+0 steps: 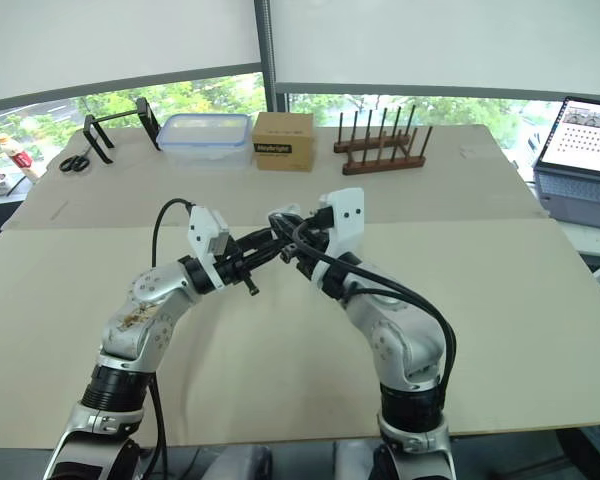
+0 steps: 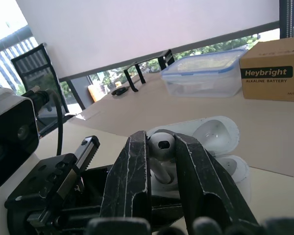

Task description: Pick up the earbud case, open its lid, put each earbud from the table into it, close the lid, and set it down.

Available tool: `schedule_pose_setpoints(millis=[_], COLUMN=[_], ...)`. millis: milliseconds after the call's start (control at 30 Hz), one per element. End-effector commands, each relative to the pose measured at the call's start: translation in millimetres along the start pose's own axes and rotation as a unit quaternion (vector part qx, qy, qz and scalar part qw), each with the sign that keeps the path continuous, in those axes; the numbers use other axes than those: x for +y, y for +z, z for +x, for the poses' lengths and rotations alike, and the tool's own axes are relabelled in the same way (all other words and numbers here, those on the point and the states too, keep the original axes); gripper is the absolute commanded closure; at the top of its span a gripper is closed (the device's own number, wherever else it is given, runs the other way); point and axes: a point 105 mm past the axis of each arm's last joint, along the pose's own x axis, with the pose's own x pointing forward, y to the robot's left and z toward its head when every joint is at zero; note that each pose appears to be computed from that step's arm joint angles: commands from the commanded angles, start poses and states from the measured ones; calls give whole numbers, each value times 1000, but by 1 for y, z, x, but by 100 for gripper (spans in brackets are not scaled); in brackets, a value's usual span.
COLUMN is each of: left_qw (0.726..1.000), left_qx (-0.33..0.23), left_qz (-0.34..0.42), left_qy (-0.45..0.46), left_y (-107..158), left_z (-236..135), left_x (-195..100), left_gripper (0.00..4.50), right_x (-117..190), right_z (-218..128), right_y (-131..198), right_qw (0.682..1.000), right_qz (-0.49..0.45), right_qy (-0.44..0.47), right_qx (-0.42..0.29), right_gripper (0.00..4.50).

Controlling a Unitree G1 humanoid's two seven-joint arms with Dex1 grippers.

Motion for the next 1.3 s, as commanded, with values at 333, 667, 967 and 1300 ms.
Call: schedule_pose_setpoints(millis=[333,667,967,1300], left_qw=[999,1000,998,997], left_qx=[-25,0,28,33], left_qz=[22,22,13,7], left_qy=[4,-9,-61,-76], left_y=[17,5,-10,-11], left_z=[-2,-10,-19,-20], left_x=[4,2,-16,-19], left_gripper=[398,398,398,398], right_x=[3,-49,-96,-117], right_z=[-26,-99,-206,-282], right_y=[18,35,-7,-32], right_qw=[999,969,931,916], right_qz=[-54,-231,-253,-191], right_qy=[-1,-64,-179,-227], right_qx=[-9,61,192,271], right_gripper=[180,180,180,0])
